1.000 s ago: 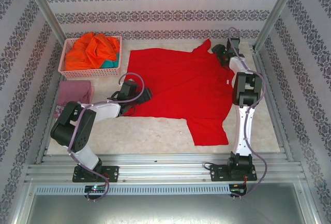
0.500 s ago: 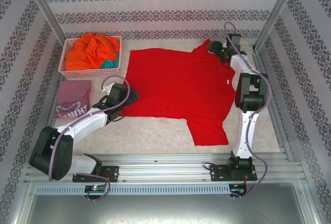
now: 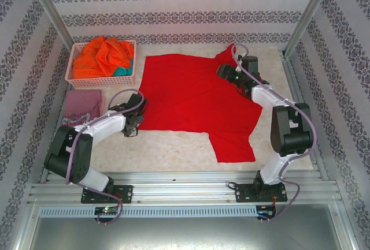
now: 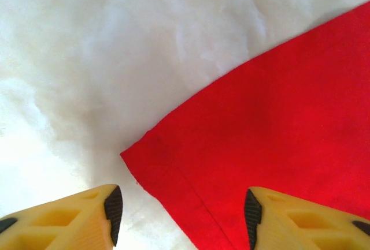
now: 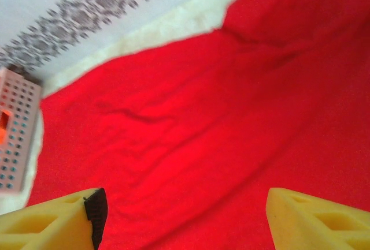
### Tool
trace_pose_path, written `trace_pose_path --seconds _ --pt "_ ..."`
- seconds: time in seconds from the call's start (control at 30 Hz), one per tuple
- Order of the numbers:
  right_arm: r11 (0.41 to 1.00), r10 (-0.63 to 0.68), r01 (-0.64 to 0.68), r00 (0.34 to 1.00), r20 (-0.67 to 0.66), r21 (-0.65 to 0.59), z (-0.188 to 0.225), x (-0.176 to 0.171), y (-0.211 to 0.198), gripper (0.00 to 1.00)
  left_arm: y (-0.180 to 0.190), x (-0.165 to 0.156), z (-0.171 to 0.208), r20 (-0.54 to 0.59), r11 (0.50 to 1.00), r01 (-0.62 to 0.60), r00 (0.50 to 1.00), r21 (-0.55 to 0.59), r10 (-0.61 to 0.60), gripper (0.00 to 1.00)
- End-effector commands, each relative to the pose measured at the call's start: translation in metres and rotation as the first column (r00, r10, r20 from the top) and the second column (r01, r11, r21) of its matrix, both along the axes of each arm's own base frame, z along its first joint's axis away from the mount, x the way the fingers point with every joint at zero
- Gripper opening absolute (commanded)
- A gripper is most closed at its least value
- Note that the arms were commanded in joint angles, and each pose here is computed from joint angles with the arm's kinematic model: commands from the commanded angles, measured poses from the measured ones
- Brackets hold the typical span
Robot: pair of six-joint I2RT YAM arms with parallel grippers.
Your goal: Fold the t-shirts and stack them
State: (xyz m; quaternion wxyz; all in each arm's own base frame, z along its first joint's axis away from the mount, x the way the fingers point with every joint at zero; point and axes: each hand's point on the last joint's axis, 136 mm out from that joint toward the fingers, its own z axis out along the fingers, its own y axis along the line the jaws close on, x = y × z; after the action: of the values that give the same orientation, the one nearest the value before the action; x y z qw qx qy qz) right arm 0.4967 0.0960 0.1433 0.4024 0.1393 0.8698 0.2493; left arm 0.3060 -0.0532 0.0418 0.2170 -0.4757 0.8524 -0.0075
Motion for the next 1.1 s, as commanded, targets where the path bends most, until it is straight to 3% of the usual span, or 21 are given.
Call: trace_pose_path --seconds 0.0,0.5,1.07 --pt "0.999 -0.033 0.033 0.999 0.025 -0.004 0.001 -0.008 -0.006 0.73 0.011 -0.003 -0.002 -0.036 0.996 -0.085 0.996 0.022 0.085 0.54" --pt "1.000 -0.019 0.019 0.998 -0.066 0.003 -0.039 -0.030 -0.004 0.73 0.024 0.001 -0.012 -0.104 0.989 -0.136 0.984 0.066 0.142 0.44" --pt "0.999 -0.038 0.038 0.994 -0.105 -0.003 -0.054 -0.043 -0.009 0.73 0.027 -0.007 -0.040 -0.165 0.985 -0.171 0.972 -0.008 0.168 0.32"
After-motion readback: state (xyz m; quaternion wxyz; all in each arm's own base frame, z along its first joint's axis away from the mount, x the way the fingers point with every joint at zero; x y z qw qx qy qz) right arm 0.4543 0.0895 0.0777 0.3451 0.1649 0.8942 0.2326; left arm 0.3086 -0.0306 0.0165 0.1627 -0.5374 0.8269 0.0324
